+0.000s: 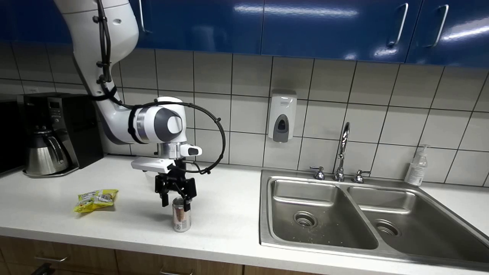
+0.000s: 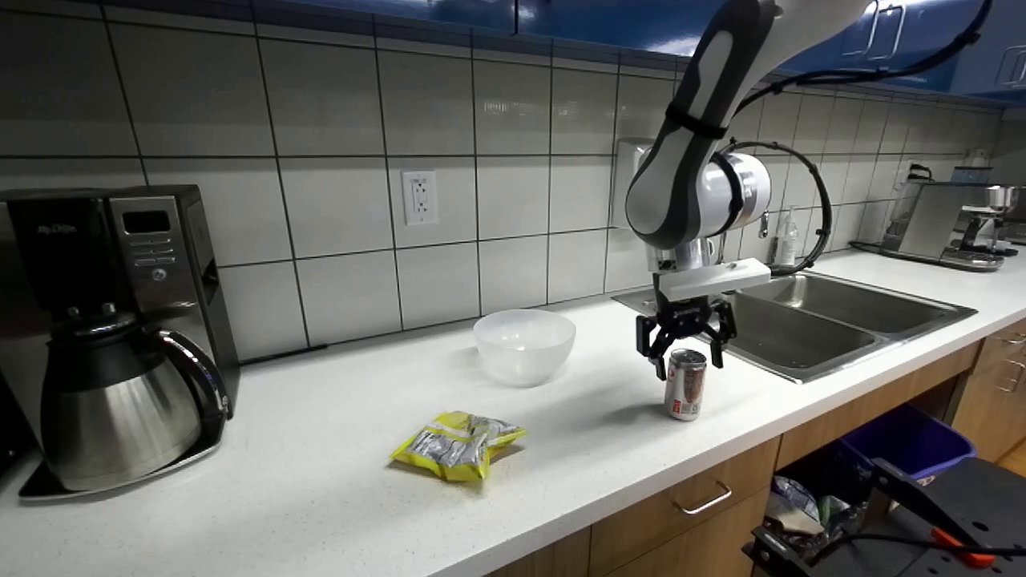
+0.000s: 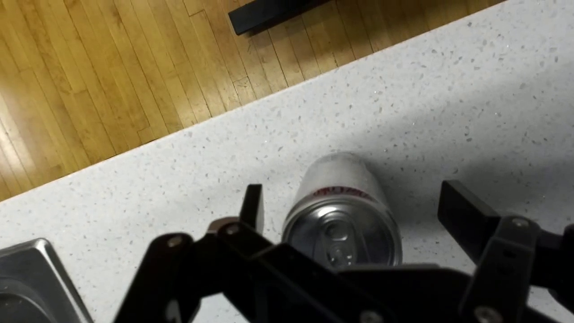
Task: Put the can in the bowl.
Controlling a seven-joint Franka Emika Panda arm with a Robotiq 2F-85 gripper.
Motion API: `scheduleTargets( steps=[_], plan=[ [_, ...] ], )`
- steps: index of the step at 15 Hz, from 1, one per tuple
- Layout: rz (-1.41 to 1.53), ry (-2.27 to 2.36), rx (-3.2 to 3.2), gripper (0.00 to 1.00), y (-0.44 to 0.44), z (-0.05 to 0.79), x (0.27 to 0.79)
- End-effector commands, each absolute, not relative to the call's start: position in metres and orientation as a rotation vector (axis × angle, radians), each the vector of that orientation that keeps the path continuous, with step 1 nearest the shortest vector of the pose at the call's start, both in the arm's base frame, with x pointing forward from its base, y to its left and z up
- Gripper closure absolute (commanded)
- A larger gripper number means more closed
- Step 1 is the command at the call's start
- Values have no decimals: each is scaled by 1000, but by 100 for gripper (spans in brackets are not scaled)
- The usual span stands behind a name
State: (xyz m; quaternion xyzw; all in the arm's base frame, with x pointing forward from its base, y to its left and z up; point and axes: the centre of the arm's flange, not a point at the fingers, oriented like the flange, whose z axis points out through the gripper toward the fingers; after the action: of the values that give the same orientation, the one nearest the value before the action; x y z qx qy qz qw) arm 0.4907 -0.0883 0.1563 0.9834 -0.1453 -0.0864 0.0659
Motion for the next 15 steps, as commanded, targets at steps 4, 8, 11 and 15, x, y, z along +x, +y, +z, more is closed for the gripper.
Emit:
scheduleTargets(
  steps=[4,8,11,15],
  plan=[
    [-250,-458,2950,0,-95,150,488],
    [-247,-457,2950,0,-96,148,492],
    [-223,-445,2948,0,-98,148,497],
    [-193,-465,2953,0,-99,158,502]
  ],
)
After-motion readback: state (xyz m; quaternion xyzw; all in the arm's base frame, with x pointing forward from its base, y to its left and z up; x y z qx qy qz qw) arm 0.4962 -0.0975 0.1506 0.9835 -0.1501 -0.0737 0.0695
